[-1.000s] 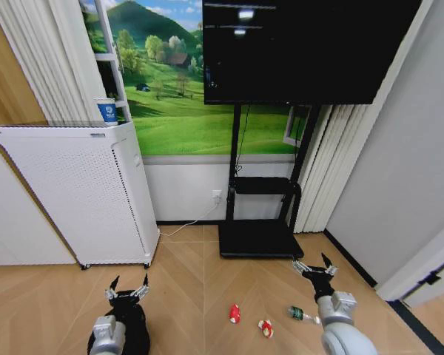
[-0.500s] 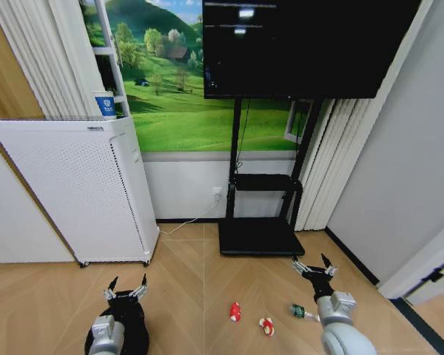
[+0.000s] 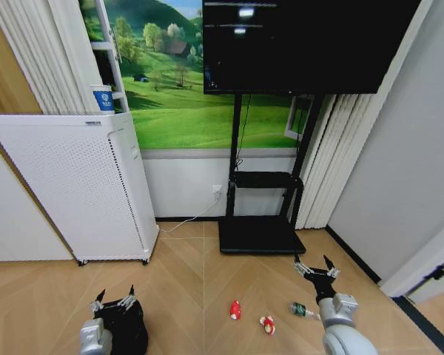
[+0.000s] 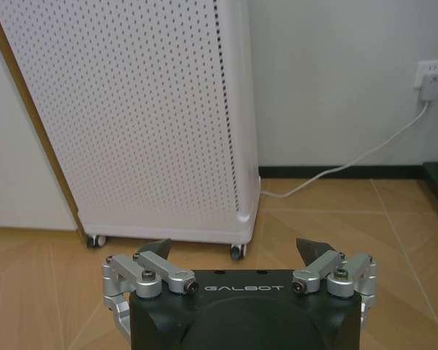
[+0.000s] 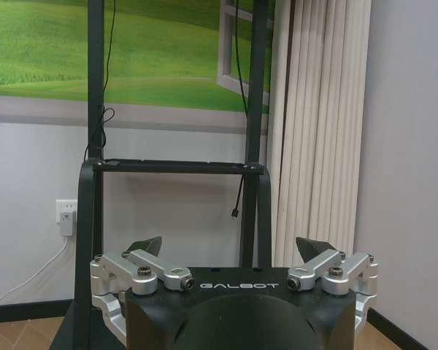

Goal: Pick up the trash bin and place the garbage on the floor into it.

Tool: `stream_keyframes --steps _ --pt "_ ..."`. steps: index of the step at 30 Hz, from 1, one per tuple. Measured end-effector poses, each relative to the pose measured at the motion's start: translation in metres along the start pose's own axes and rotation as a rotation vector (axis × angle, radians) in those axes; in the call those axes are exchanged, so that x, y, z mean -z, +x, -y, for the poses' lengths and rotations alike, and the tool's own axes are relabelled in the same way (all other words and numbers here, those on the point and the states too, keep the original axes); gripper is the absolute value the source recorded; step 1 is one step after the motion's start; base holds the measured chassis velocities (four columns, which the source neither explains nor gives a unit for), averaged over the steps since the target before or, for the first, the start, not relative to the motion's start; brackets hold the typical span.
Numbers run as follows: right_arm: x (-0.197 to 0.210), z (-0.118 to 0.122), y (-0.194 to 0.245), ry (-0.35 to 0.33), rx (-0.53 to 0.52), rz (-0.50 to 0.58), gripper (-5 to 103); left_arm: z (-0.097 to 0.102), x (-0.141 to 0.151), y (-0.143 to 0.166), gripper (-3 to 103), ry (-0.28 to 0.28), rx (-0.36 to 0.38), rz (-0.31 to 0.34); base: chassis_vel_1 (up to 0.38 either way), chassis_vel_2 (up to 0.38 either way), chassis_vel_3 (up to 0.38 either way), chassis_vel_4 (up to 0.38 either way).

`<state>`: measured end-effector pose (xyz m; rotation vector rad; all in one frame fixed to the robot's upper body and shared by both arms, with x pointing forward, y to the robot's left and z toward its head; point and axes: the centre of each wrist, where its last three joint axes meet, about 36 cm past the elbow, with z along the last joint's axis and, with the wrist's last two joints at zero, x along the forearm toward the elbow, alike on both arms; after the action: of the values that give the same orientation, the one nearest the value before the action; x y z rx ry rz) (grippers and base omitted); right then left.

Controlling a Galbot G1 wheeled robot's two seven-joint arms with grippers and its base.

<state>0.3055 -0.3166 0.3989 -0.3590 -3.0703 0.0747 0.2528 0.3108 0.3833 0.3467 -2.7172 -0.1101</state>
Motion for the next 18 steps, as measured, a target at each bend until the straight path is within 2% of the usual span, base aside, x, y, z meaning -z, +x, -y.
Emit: stream_keyframes --steps 1,3,4,5,6,7,8,9,11,12,13,15,17,18 --pt "0.000 0.000 0.000 0.001 -0.001 0.000 100 -0.002 0.001 0.002 97 -0.001 0.001 -0.009 0.000 0.000 0.000 0.000" --pt "-0.001 0.000 -0.001 0.002 -0.003 -0.001 100 -0.008 0.005 0.015 96 0.015 0.003 -0.077 0.000 0.000 0.000 0.000" --pt "-0.001 0.000 -0.001 0.002 -0.003 -0.001 100 -0.008 0.005 0.015 96 0.015 0.003 -0.077 0.000 0.000 0.000 0.000" --pt "-0.002 0.001 -0.001 0.001 -0.005 0.000 100 -0.010 0.011 0.026 94 0.056 -0.001 -0.163 0.000 0.000 0.000 0.000" --pt "-0.002 0.002 -0.001 0.000 -0.015 0.003 100 -0.011 0.019 0.042 93 0.150 -0.012 -0.312 0.000 0.000 0.000 0.000" --pt "-0.002 0.002 -0.001 0.000 -0.015 0.003 100 -0.011 0.019 0.042 93 0.150 -0.012 -0.312 0.000 0.000 0.000 0.000" --pt "-0.002 0.005 -0.002 -0.004 -0.025 0.007 100 -0.013 0.029 0.054 92 0.292 -0.028 -0.440 0.000 0.000 0.000 0.000" --pt "-0.002 0.005 -0.002 -0.004 -0.025 0.007 100 -0.013 0.029 0.054 92 0.292 -0.028 -0.440 0.000 0.000 0.000 0.000" --pt "-0.003 0.006 -0.004 -0.010 -0.030 0.007 100 -0.018 0.040 0.063 92 0.427 -0.033 -0.520 0.000 0.000 0.000 0.000" --pt "-0.003 0.006 -0.004 -0.010 -0.030 0.007 100 -0.018 0.040 0.063 92 0.427 -0.033 -0.520 0.000 0.000 0.000 0.000" --pt "-0.004 0.006 -0.007 -0.012 -0.033 0.008 100 -0.024 0.044 0.066 92 0.481 -0.028 -0.545 0.000 0.000 0.000 0.000" --pt "-0.006 0.006 -0.008 -0.013 -0.034 0.007 100 -0.031 0.044 0.066 92 0.464 -0.006 -0.535 0.000 0.000 0.000 0.000" --pt "-0.008 0.006 -0.010 -0.016 -0.037 0.007 100 -0.050 0.033 0.059 92 0.338 0.061 -0.461 0.000 0.000 0.000 0.000" --pt "-0.008 0.006 -0.010 -0.016 -0.037 0.007 100 -0.050 0.033 0.059 92 0.338 0.061 -0.461 0.000 0.000 0.000 0.000"
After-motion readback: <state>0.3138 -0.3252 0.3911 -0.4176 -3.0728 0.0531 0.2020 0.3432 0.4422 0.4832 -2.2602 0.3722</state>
